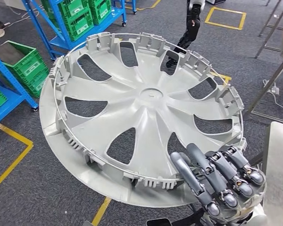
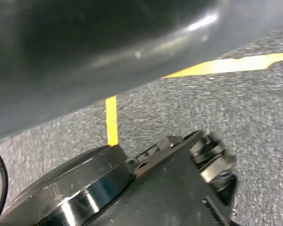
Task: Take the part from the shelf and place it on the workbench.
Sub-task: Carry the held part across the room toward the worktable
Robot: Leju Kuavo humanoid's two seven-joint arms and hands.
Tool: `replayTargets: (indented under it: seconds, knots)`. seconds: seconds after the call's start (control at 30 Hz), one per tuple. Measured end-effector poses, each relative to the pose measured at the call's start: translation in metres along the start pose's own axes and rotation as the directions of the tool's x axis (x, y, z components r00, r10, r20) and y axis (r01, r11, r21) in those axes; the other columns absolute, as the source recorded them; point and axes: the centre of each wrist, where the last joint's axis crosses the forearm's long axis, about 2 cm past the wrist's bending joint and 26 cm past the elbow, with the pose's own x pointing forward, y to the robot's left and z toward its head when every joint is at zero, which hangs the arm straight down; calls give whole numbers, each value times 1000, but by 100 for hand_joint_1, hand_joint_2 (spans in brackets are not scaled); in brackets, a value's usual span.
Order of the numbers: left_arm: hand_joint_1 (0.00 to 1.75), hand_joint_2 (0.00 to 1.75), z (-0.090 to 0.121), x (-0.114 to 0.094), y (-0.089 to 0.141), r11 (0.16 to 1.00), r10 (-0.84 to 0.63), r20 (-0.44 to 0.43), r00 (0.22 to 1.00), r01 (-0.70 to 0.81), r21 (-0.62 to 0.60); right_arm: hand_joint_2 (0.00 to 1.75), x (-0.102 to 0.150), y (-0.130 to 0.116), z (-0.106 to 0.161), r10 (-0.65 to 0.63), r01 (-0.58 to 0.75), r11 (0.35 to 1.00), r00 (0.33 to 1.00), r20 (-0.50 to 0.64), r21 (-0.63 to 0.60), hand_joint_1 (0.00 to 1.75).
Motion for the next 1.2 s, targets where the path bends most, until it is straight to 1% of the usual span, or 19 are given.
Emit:
replayTargets:
  seconds: [0.37,0.87,1.03,1.2]
  knots:
    - [0,0,-2,2,3,1000,-3,5,1000,3,0,175,-1,1,-1,7,-7,1000,1000,13,-7,175]
    - [0,0,-3,1,6,1000,-8,3,1000,8,0,175,-1,2,-3,7,-7,1000,1000,3,-9,175]
    - [0,0,0,-3,5,1000,-7,-6,1000,7,-2,175,0,3,-2,6,-6,1000,1000,1,-7,175]
    - [0,0,-2,-1,7,1000,-8,-3,1000,8,1,175,-1,3,-3,7,-7,1000,1000,2,-10,175]
